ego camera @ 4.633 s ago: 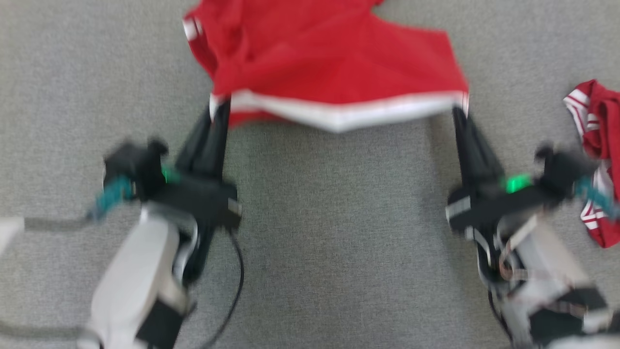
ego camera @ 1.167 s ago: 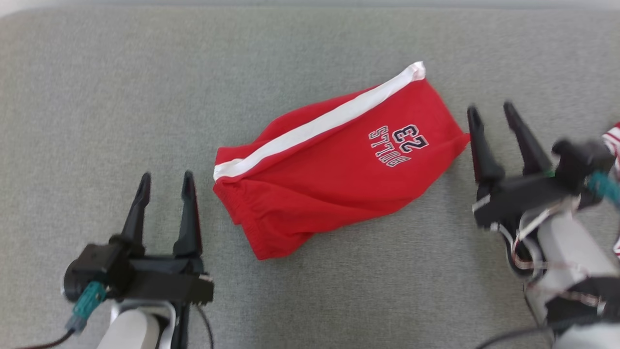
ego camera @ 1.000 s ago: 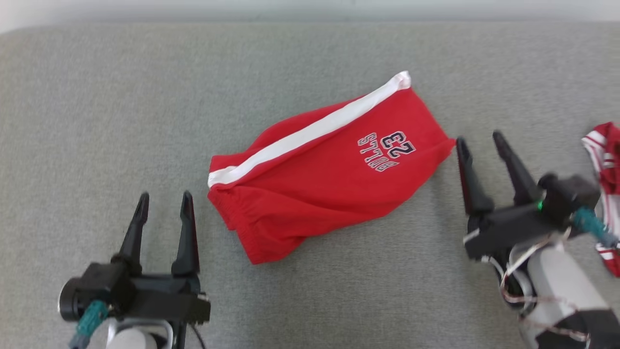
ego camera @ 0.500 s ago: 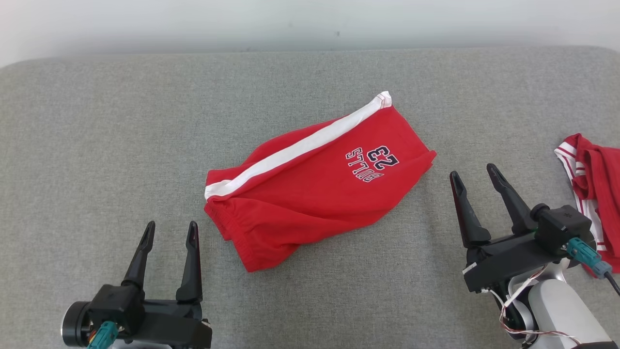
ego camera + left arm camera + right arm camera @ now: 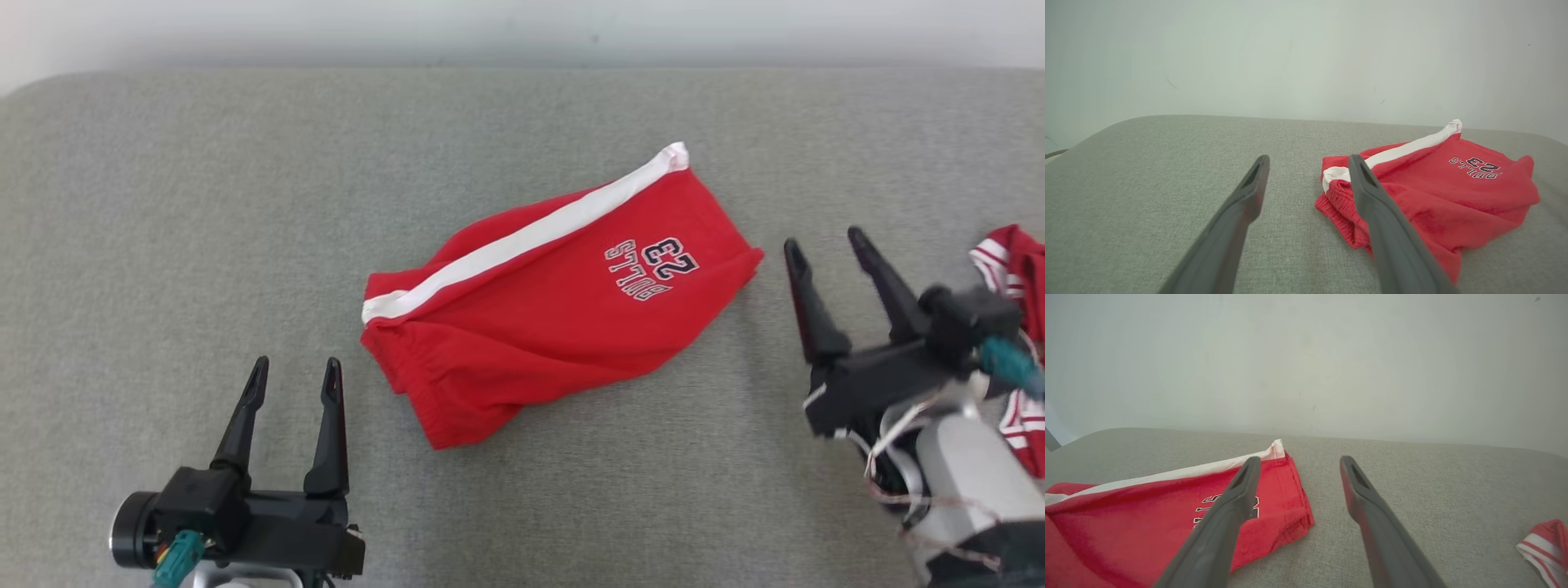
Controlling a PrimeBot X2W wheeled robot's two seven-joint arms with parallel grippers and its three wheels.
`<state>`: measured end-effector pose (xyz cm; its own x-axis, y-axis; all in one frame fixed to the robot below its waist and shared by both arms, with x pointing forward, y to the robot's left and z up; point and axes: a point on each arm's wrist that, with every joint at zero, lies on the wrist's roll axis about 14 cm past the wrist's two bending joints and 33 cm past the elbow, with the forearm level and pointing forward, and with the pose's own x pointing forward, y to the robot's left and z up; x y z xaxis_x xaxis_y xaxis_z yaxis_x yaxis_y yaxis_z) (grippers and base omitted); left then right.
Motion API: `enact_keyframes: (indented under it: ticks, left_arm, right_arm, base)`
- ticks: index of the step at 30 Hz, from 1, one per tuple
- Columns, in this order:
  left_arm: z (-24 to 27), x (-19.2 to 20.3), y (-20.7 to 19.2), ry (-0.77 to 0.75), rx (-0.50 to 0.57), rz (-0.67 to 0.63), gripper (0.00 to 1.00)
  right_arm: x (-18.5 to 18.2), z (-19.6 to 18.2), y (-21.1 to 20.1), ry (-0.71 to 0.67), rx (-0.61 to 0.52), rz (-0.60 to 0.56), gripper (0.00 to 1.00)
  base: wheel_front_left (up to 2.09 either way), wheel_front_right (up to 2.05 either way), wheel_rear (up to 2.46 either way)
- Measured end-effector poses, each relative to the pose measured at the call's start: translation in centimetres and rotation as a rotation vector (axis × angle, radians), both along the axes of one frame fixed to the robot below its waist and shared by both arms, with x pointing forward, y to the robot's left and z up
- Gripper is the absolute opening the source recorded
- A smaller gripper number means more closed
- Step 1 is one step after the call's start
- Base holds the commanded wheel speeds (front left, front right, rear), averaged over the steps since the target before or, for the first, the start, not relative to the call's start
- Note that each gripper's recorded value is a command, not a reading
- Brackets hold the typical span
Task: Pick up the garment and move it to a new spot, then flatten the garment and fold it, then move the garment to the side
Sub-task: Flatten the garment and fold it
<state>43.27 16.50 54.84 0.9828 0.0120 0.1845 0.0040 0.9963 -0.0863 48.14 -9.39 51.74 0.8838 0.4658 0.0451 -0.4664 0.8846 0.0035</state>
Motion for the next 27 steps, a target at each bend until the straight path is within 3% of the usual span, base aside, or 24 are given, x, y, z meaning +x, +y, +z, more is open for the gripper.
enact_keyframes:
  ticks: [10, 23, 24, 25, 27]
  left_arm:
    - [-1.6, 0.1, 0.8, 0.040, -0.014, 0.037, 1.00]
    - [-2.9, 0.7, 1.6, 0.068, 0.000, 0.055, 1.00]
    - [-2.9, 0.8, 1.4, 0.067, 0.000, 0.052, 1.00]
    - [-2.8, 0.9, 1.4, 0.064, 0.001, 0.050, 1.00]
    - [-2.8, 1.0, 1.3, 0.063, 0.002, 0.047, 1.00]
  right_arm:
    - [4.2, -5.6, 1.3, 0.179, -0.046, 0.012, 1.00]
    - [6.4, -10.8, 2.1, 0.328, -0.055, -0.010, 1.00]
    - [6.4, -11.0, 2.2, 0.336, -0.051, -0.009, 0.47]
    - [6.3, -11.0, 2.3, 0.342, -0.044, -0.008, 0.05]
    - [6.1, -11.0, 2.9, 0.349, -0.021, 0.003, 0.00]
  base:
    - [0.00, 0.00, 0.00]
    - [0.00, 0.00, 0.00]
    - [0.00, 0.00, 0.00]
    - [0.00, 0.00, 0.00]
    - [0.00, 0.00, 0.00]
